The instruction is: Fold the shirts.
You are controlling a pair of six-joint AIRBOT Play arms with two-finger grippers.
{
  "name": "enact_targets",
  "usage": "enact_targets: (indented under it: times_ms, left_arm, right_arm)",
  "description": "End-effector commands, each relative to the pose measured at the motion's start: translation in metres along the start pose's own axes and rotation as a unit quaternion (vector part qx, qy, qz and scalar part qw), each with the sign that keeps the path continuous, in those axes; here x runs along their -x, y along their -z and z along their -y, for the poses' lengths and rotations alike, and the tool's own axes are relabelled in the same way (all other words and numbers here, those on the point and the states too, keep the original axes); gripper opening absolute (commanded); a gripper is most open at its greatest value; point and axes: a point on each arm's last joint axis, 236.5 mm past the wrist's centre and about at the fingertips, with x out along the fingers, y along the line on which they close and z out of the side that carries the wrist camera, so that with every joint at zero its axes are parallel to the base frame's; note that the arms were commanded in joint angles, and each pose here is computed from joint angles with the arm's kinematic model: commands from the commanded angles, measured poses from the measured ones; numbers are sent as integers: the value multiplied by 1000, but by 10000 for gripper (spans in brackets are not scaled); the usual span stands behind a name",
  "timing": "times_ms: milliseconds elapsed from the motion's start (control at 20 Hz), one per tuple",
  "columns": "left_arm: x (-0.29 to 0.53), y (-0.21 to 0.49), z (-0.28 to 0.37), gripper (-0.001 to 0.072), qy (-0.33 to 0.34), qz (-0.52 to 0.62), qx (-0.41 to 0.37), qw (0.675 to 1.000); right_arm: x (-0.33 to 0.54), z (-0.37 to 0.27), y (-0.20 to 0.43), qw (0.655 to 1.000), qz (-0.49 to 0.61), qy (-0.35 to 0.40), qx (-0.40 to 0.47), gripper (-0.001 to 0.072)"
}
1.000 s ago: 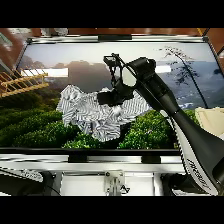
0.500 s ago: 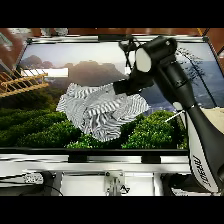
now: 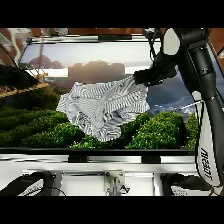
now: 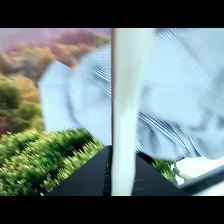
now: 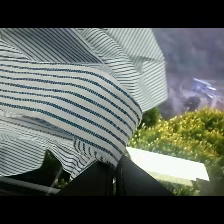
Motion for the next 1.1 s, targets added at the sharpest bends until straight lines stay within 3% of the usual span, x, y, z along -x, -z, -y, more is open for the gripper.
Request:
enact_targets:
  times_ms: [0,200,450,1050]
  left_arm:
    - [6,65,53,53,2,-69,-63,996]
    - [10,140,76,53,7,-170,-134,976]
    - [10,154,121,53,53,-182,-225,956]
    - [-19,154,110,52,3,-232,-272,934]
  right_arm:
    - [0,26,-1,1000,-2,11,-4,80]
    - [-1,47,-1,1000,-3,19,-12,80]
    - [-1,48,-7,1000,8,19,0,80]
    - [8,49,-6,999,18,21,16,80]
